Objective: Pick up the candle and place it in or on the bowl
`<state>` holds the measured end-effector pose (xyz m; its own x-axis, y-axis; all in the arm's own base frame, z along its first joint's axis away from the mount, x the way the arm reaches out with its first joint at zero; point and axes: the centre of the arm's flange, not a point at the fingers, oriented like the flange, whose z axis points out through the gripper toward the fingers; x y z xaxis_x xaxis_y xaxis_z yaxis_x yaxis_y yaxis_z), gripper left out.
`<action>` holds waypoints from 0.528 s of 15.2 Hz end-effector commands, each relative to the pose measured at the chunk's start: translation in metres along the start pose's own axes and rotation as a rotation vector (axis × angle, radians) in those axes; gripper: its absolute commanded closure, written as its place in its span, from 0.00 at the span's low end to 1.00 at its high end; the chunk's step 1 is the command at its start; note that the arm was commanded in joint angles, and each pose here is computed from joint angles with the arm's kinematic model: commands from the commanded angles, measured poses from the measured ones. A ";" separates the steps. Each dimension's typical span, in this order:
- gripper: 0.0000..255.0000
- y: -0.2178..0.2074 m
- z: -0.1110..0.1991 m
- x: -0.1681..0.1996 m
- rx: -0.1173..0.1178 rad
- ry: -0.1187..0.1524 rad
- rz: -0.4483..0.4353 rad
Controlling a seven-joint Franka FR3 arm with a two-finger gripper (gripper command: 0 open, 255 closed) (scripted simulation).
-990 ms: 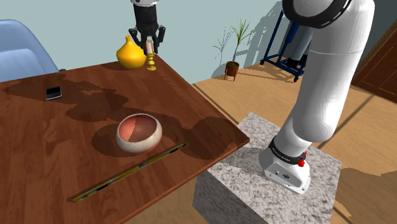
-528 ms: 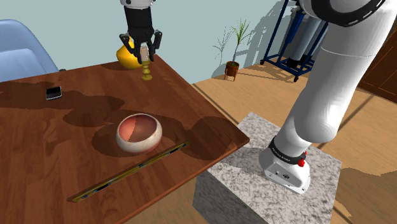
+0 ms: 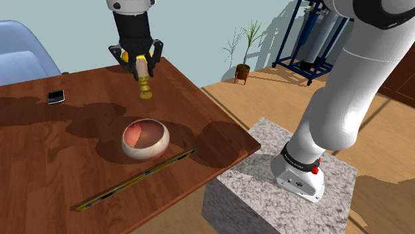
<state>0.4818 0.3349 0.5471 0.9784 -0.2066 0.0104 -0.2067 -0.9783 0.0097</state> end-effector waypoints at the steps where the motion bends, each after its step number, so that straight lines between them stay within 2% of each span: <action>1: 1.00 -0.013 -0.003 -0.021 0.000 0.000 0.001; 6: 1.00 -0.048 -0.010 -0.071 0.000 0.000 0.001; 8: 1.00 -0.048 0.001 -0.071 0.000 0.000 0.001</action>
<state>0.4243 0.3934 0.5491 0.9783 -0.2071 0.0106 -0.2072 -0.9783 0.0098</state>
